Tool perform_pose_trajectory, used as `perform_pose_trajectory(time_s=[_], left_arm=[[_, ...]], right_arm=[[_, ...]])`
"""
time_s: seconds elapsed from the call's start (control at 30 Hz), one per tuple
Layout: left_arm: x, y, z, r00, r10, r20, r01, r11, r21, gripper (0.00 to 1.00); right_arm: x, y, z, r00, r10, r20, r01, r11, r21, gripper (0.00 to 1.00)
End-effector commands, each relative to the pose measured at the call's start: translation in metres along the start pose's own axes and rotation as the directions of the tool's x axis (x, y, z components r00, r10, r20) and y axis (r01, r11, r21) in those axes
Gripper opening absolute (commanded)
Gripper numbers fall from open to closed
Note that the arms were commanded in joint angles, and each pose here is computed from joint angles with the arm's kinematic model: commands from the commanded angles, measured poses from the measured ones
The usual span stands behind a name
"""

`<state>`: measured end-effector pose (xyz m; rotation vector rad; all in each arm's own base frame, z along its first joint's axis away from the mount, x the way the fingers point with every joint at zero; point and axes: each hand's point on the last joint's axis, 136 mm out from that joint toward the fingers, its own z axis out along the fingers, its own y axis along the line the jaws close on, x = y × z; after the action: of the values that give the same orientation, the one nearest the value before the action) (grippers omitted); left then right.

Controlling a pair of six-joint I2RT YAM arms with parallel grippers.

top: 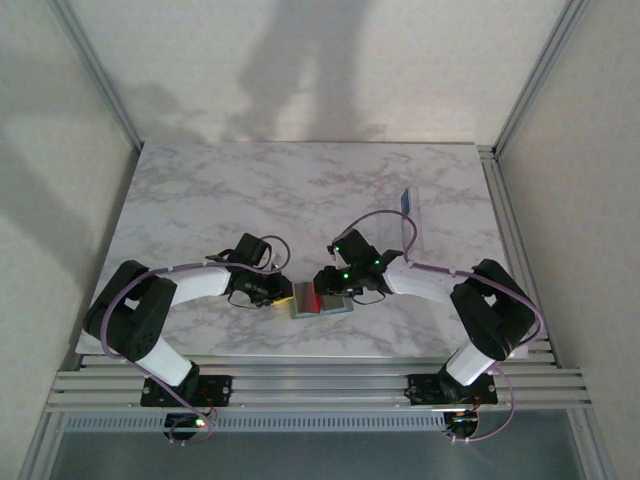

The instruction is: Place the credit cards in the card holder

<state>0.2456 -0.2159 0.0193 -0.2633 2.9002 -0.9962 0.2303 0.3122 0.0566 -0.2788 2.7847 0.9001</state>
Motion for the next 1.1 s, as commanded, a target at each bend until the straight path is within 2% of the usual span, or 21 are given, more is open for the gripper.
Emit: perform_pose_trajectory(time_s=[0.0,0.3,0.5,0.7,0.93,1.07], left_arm=[[-0.012,-0.004,-0.005,0.999,-0.012,0.048,0.011,1.0,0.011,0.2],[-0.013,0.006,0.0,0.999,-0.008,0.045,0.01,0.999,-0.031,0.17],[-0.015,0.004,0.001,0.999,-0.003,0.046,0.004,1.0,-0.023,0.16],[-0.022,0.0,0.001,0.998,0.005,0.058,-0.004,1.0,-0.019,0.16],[-0.027,-0.004,-0.001,0.998,0.009,0.067,-0.008,1.0,-0.016,0.16],[-0.028,0.0,-0.007,0.997,0.008,0.074,-0.006,1.0,-0.023,0.17]], right_arm=[[-0.004,-0.006,0.008,0.999,0.005,-0.033,-0.004,1.0,0.018,0.39],[-0.002,-0.005,0.031,0.997,0.027,-0.073,-0.028,1.0,-0.011,0.37],[-0.003,0.007,0.031,0.996,-0.018,-0.082,0.016,1.0,-0.026,0.22],[0.0,0.019,0.037,0.992,-0.069,-0.103,0.065,0.997,-0.043,0.17],[0.003,0.026,0.037,0.991,-0.086,-0.102,0.08,0.995,-0.065,0.17],[0.002,0.017,0.025,0.992,-0.096,-0.083,0.095,0.995,-0.009,0.24]])
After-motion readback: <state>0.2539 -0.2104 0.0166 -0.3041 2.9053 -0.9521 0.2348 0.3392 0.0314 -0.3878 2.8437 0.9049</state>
